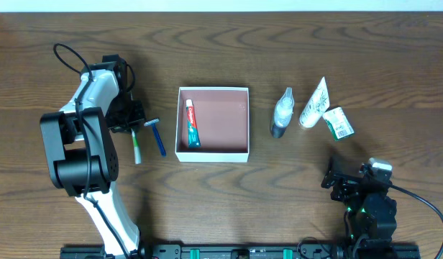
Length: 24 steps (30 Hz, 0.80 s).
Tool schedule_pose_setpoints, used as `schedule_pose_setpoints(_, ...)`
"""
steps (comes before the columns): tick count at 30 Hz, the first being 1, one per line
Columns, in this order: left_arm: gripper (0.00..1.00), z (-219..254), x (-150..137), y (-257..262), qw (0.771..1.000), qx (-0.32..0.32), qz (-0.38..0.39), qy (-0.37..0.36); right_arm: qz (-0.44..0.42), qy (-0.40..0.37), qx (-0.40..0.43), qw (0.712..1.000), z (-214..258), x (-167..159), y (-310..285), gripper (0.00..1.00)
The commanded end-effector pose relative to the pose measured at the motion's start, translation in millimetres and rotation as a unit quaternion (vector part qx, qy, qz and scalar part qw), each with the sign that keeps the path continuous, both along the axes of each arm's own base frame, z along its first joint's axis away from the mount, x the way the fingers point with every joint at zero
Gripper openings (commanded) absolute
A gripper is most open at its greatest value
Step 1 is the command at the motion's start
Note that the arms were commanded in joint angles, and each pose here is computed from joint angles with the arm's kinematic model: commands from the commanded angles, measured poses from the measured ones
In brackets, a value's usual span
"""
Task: Pack container
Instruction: 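Return left gripper to the green toothbrush and grasp it, then carry toothbrush with left gripper and release it in the box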
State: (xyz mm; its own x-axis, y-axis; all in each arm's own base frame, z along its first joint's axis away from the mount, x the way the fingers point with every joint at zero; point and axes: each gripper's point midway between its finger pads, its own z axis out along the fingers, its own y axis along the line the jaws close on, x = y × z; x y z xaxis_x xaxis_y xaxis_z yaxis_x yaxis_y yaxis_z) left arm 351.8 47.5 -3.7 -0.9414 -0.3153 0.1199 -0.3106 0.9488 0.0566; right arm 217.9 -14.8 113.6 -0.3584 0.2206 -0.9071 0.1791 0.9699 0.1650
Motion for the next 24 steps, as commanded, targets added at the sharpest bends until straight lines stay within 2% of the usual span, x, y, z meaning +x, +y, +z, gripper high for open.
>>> schedule_pose_setpoints(1, 0.06, -4.0, -5.8, 0.8, 1.000, 0.000, 0.000, 0.015, -0.001, -0.002, -0.006, 1.000, 0.3, -0.2, -1.7, 0.99)
schedule_pose_setpoints(6, 0.06, 33.3, -4.8, 0.1, 1.000, 0.003, 0.000, -0.013, -0.001, -0.002, -0.006, 1.000, 0.3, -0.2, -1.7, 0.99)
schedule_pose_setpoints(9, 0.06, 73.6, -5.1, -7.8, 0.998, 0.005, -0.001, -0.055, -0.001, -0.002, -0.006, 1.000, 0.3, -0.2, -1.7, 0.99)
schedule_pose_setpoints(11, 0.06, 101.5, -4.3, -24.8, 0.995, -0.016, -0.013, -0.093, -0.001, -0.002, -0.006, 1.000, 0.3, -0.2, -1.7, 0.99)
schedule_pose_setpoints(15, 0.06, 160.7, -0.9, -70.6, 0.978, -0.050, -0.063, -0.191, -0.001, -0.002, -0.006, 1.000, 0.3, -0.2, -1.7, 0.99)
schedule_pose_setpoints(19, 0.06, 203.5, 9.4, -121.0, 0.948, -0.066, -0.122, -0.285, -0.001, -0.002, -0.006, 1.000, 0.3, -0.2, -1.7, 0.99)
schedule_pose_setpoints(22, 0.06, 210.8, 17.7, -155.2, 0.932, -0.077, -0.162, -0.316, -0.001, -0.002, -0.006, 1.000, 0.3, -0.2, -1.7, 0.99)
schedule_pose_setpoints(24, 0.06, 203.0, 20.2, -167.9, 0.931, -0.065, -0.177, -0.314, -0.001, -0.002, -0.006, 1.000, 0.3, -0.2, -1.7, 0.99)
